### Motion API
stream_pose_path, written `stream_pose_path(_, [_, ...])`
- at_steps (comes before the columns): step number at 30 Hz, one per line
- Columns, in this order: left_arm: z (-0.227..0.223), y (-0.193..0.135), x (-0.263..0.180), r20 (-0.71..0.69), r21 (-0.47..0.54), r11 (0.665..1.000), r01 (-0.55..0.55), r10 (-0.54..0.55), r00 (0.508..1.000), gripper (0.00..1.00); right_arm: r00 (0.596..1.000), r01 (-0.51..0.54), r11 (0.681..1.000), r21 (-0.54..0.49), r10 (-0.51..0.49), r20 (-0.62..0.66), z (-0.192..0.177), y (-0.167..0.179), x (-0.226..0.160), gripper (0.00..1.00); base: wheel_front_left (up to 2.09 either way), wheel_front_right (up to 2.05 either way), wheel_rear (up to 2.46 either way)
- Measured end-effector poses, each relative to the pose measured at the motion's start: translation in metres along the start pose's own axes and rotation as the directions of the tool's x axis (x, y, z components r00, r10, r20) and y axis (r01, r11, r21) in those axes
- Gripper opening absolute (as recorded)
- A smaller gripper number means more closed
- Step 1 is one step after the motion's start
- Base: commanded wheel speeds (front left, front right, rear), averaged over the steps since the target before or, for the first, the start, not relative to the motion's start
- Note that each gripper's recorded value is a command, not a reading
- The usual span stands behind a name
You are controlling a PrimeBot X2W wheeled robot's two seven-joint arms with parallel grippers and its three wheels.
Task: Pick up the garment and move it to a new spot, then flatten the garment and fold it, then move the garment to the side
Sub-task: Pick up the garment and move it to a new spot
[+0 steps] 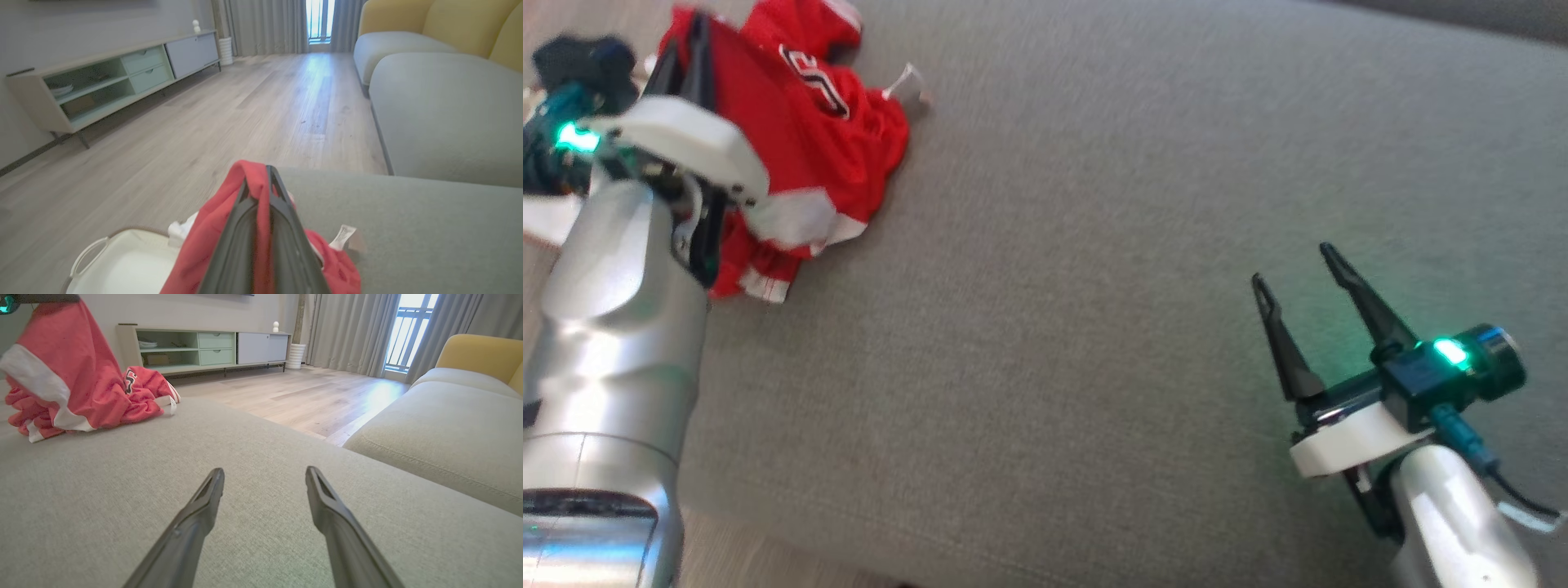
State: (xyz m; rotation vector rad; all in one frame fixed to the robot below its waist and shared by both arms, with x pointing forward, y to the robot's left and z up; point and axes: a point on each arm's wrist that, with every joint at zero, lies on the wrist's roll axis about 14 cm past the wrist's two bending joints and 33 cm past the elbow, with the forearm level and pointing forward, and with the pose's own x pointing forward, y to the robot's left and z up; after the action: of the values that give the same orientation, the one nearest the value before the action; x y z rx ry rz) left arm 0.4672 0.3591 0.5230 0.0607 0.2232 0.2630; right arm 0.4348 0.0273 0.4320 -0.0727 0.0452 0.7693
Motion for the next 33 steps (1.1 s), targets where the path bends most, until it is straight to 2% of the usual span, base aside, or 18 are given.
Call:
stream_pose_path(4, [0.061,-0.024,-0.010,0.162,0.039,0.995,0.092,-0.097,0.982,0.00,0.999,0.037,0.999,0.004,-0.037,0.034,0.022,0.005,-0.014,1.00,0.00,0.00,0.00])
stream_pose_path(9, [0.130,-0.059,-0.029,0.323,0.109,0.972,0.209,-0.234,0.917,0.00,0.992,0.116,0.993,0.014,-0.116,0.049,0.036,0.004,-0.043,1.00,0.00,0.00,0.00])
stream_pose_path(11, [0.164,-0.101,-0.040,0.390,0.113,0.940,0.322,-0.340,0.856,0.00,0.983,0.173,0.985,0.008,-0.173,0.067,0.046,-0.004,-0.061,1.00,0.00,0.00,0.00])
stream_pose_path(12, [0.164,-0.101,-0.040,0.390,0.113,0.940,0.322,-0.340,0.856,0.00,0.983,0.173,0.985,0.008,-0.173,0.067,0.046,-0.004,-0.061,1.00,0.00,0.00,0.00])
stream_pose_path(18, [0.209,-0.178,-0.066,0.473,0.130,0.847,0.516,-0.510,0.719,0.00,0.941,0.318,0.947,0.031,-0.320,0.115,0.065,-0.027,-0.104,1.00,0.00,0.00,0.00])
stream_pose_path(23, [0.204,-0.255,-0.086,0.453,0.133,0.728,0.672,-0.648,0.612,0.00,0.882,0.449,0.893,0.032,-0.448,0.142,0.074,-0.051,-0.147,1.00,0.00,0.00,0.00])
stream_pose_path(26, [0.190,-0.306,-0.103,0.423,0.133,0.642,0.755,-0.726,0.543,0.00,0.844,0.517,0.855,0.032,-0.516,0.148,0.076,-0.062,-0.171,1.00,0.00,0.00,0.00])
stream_pose_path(29, [0.161,-0.357,-0.121,0.359,0.125,0.551,0.825,-0.800,0.480,0.00,0.805,0.575,0.817,0.038,-0.573,0.154,0.078,-0.071,-0.194,1.00,0.00,0.00,0.00])
stream_pose_path(33, [0.092,-0.415,-0.147,0.212,0.105,0.436,0.894,-0.888,0.409,0.00,0.755,0.638,0.768,0.051,-0.638,0.151,0.077,-0.080,-0.219,1.00,0.00,0.00,0.00])
